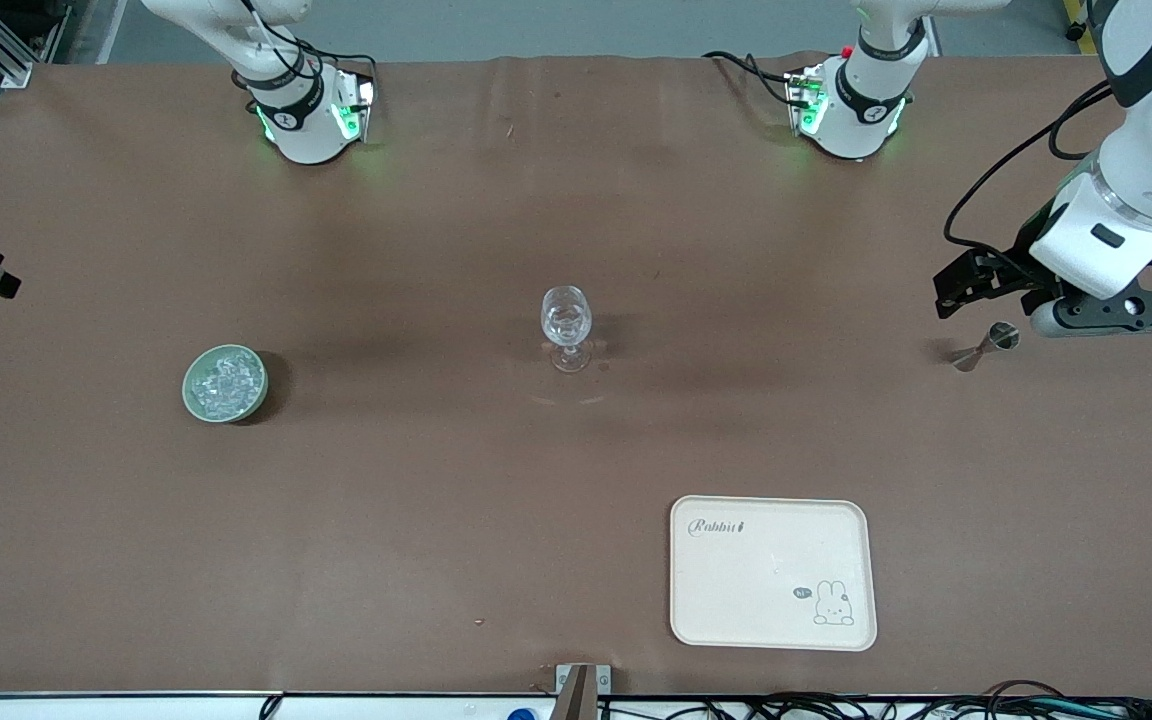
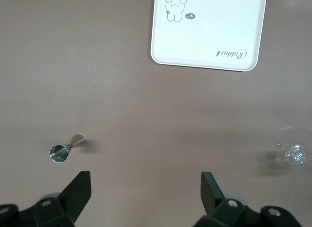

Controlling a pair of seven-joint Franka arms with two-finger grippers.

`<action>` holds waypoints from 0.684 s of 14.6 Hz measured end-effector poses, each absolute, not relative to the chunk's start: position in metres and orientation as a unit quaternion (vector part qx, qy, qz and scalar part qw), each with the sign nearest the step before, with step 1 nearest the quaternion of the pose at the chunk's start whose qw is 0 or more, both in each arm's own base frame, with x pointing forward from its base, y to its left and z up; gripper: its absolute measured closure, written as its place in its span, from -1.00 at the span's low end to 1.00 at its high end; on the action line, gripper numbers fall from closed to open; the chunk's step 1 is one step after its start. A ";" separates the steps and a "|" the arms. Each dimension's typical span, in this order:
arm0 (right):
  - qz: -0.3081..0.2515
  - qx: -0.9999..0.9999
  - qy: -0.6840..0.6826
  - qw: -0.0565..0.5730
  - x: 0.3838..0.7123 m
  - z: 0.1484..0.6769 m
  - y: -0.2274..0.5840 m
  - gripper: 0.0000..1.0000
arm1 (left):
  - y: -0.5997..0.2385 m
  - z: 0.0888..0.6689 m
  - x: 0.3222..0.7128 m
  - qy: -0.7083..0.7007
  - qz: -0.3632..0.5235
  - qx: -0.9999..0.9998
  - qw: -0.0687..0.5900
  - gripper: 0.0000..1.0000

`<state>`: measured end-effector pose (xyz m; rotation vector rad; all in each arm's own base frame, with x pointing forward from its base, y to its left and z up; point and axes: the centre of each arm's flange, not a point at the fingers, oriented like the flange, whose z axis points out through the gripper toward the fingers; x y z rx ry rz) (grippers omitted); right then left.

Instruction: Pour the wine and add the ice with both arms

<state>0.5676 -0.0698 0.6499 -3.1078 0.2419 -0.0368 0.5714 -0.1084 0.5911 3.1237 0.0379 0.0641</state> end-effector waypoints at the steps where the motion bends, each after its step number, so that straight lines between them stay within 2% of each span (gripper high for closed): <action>1: -0.012 -0.997 0.077 0.012 0.568 0.650 -0.069 -1.00 | -0.109 0.591 0.571 0.012 0.021 1.000 0.009 -0.99; 7: -0.012 -0.997 0.074 0.012 0.568 0.650 -0.066 -1.00 | -0.108 0.591 0.572 0.012 0.021 1.000 0.009 -0.99; 10: -0.012 -0.997 0.075 0.012 0.568 0.650 -0.067 -1.00 | -0.081 0.589 0.576 0.039 0.020 0.999 0.008 -1.00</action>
